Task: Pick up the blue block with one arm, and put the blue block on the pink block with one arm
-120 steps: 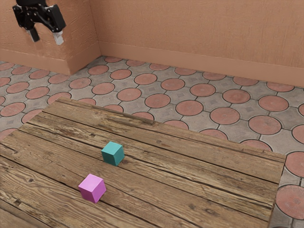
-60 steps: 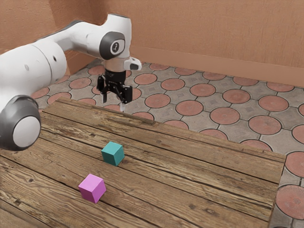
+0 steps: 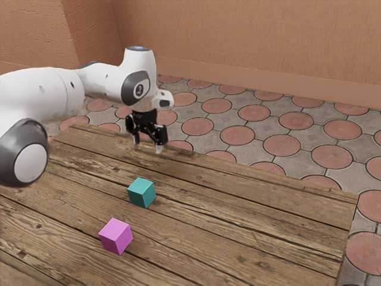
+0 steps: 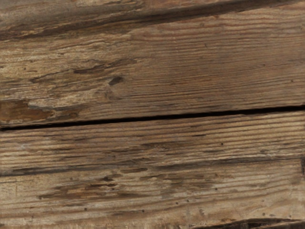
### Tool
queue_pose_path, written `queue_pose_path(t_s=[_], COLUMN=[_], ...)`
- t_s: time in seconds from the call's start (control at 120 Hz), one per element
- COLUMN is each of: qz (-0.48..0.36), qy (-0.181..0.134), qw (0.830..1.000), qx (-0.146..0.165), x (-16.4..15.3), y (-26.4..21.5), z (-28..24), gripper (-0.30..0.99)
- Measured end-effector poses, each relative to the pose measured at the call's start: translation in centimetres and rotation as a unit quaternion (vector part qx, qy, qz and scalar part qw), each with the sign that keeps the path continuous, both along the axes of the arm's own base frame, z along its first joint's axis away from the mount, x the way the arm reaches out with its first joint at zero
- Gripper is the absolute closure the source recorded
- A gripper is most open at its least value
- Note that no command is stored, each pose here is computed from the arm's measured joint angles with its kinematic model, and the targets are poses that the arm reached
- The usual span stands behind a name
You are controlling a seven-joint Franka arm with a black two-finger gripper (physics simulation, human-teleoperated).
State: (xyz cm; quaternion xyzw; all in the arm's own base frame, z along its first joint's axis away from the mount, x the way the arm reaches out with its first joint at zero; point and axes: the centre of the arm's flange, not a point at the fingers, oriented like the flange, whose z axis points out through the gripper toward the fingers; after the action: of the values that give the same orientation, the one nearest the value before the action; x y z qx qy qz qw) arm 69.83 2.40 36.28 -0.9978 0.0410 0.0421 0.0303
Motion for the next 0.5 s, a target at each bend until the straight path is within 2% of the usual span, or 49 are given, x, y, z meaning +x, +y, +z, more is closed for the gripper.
queue_pose_path(t_s=[0.15, 0.333, 0.5], qz=[-0.021, -0.048, -0.066], qy=[0.005, -0.012, -0.036], qw=[1.000, 0.999, 0.997], qx=[-0.006, -0.019, -0.029], x=[-2.2, -3.1, -4.4], y=[0.2, 0.4, 0.5], z=[-2.5, -6.1, -6.0], gripper=[0.00, 0.00, 0.00])
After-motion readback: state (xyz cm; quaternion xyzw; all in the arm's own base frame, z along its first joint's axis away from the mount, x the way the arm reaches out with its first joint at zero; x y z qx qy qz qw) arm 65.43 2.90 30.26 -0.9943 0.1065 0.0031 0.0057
